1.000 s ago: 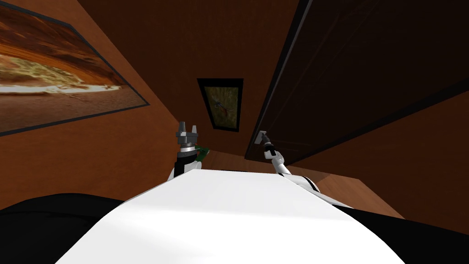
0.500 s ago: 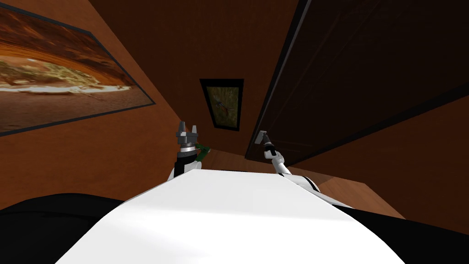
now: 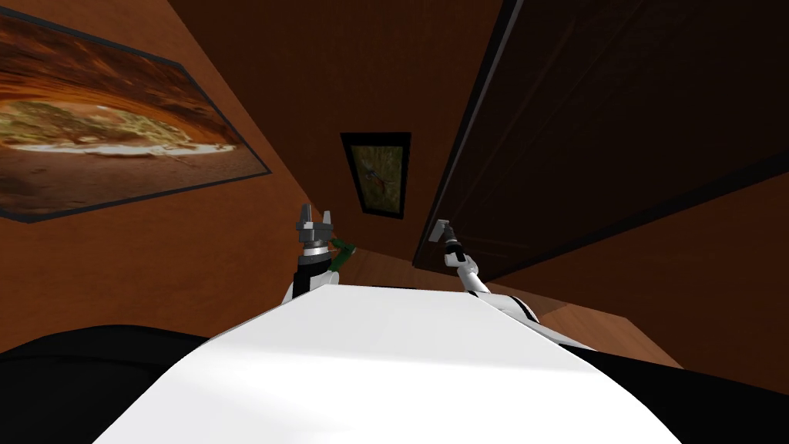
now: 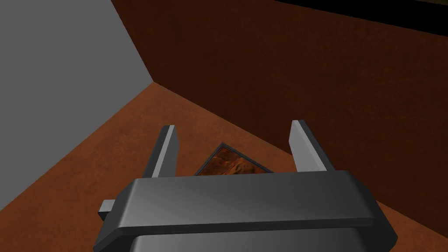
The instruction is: Pull the door open
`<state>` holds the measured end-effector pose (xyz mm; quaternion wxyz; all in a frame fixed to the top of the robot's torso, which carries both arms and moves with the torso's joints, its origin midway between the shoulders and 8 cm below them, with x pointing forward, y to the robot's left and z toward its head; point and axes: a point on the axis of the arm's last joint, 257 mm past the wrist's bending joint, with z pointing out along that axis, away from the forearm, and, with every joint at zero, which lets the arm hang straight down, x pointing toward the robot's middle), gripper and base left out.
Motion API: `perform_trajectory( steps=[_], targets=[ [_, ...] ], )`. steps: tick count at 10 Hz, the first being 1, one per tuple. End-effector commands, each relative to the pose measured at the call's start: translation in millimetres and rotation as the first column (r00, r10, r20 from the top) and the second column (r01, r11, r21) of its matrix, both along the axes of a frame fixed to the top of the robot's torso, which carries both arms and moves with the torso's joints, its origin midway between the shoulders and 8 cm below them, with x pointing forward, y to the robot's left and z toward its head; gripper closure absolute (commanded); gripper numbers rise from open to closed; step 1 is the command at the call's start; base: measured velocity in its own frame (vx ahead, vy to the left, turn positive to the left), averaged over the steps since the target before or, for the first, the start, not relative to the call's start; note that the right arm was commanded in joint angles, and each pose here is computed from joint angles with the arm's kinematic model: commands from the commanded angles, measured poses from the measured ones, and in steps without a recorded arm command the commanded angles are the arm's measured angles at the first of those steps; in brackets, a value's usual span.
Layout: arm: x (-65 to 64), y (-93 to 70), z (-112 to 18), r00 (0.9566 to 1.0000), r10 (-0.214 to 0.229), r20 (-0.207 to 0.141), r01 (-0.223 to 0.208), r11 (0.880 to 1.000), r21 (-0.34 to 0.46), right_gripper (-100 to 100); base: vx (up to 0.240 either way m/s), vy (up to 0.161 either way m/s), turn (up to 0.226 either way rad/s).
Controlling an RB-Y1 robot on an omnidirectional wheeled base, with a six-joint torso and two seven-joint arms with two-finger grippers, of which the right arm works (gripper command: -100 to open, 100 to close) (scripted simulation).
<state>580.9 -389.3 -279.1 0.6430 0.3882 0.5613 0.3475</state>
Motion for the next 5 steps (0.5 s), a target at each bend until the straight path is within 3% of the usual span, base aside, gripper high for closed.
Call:
perform_trajectory(
  steps=[1,4,5],
  targets=[
    [1.1,3.0,1.5,0.9999,0.004,0.009,-0.004,0.999,0.042,100,-0.039,-0.021,0.039],
    [0.9,-1.3,2.2,0.9996,-0.008,0.027,0.004,0.986,0.166,100,-0.050,-0.031,0.075],
    [0.8,-3.6,2.4,0.9993,-0.016,0.034,0.008,0.976,0.219,100,-0.047,-0.026,0.092]
  ],
)
